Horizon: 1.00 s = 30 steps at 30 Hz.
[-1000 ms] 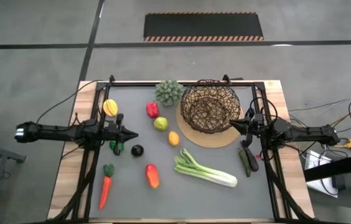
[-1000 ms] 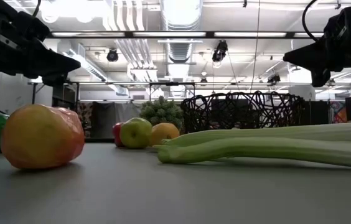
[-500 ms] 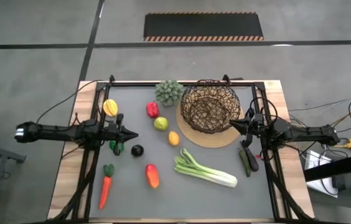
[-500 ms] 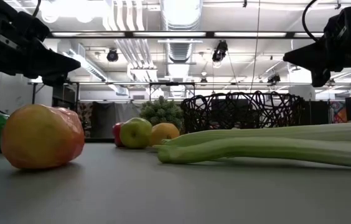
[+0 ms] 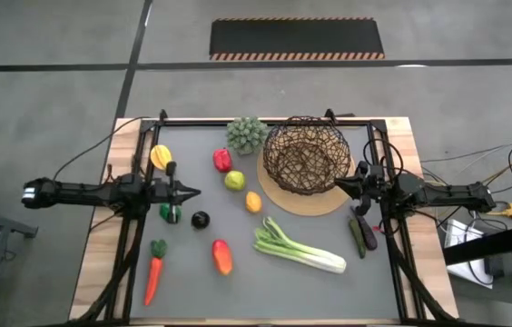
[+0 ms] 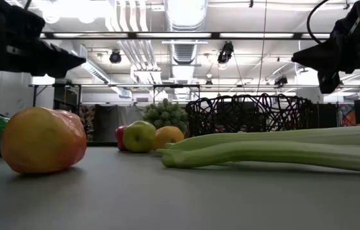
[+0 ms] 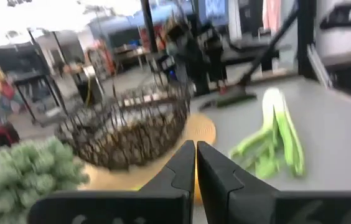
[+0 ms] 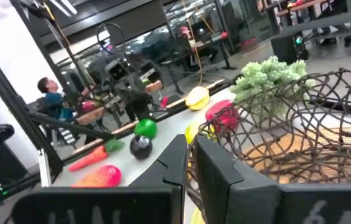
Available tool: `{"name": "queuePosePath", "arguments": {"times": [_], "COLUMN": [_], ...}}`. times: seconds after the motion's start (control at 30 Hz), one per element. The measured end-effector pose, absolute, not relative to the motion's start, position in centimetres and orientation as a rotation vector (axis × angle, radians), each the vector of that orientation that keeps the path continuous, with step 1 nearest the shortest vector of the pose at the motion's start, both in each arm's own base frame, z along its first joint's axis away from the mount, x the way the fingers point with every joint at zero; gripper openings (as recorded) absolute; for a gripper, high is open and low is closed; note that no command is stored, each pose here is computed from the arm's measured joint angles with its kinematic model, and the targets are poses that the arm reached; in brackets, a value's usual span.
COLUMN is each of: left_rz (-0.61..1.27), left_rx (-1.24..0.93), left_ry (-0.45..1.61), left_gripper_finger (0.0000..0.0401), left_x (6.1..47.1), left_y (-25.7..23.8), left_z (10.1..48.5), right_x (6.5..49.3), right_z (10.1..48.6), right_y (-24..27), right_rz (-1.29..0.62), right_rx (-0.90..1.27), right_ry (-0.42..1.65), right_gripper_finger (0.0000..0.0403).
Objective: Build produce basket
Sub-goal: Put the black plum into the black wire basket
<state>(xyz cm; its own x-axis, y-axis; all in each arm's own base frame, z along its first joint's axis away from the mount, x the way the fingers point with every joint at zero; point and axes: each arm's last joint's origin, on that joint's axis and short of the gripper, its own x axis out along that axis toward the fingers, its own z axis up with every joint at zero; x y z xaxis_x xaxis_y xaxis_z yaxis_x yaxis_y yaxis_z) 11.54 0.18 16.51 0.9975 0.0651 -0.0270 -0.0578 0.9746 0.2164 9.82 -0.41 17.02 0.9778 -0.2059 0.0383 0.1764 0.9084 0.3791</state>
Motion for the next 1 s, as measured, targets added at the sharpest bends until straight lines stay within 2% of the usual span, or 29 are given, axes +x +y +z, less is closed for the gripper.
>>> {"name": "queuePosePath", "arguments": {"times": [0.07, 0.3, 0.43, 0.73, 1.0], "left_rz": [0.068, 0.039, 0.006, 0.007, 0.002], "left_rx": [0.202, -0.126, -0.254, -0.281, -0.540], "left_ry": [-0.037, -0.341, -0.432, -0.430, -0.324], "left_gripper_finger": [0.0000, 0.0000, 0.0000, 0.0000, 0.0000], "left_x": [11.5, 11.0, 10.7, 10.8, 12.1], "left_y": [0.2, 0.2, 0.2, 0.2, 0.2], "left_z": [17.2, 20.0, 20.8, 20.7, 21.6], "right_x": [9.8, 9.8, 9.8, 9.8, 9.8], "right_z": [17.1, 17.3, 17.3, 17.4, 17.4], "right_y": [-0.4, -0.4, -0.4, -0.4, -0.5], "right_rz": [-0.199, -0.196, -0.196, -0.196, -0.226], "right_rx": [0.388, 0.390, 0.386, 0.384, 0.305], "right_ry": [-0.090, -0.111, -0.110, -0.114, -0.109], "right_gripper_finger": [0.0022, 0.0022, 0.0022, 0.0022, 0.0022]}}
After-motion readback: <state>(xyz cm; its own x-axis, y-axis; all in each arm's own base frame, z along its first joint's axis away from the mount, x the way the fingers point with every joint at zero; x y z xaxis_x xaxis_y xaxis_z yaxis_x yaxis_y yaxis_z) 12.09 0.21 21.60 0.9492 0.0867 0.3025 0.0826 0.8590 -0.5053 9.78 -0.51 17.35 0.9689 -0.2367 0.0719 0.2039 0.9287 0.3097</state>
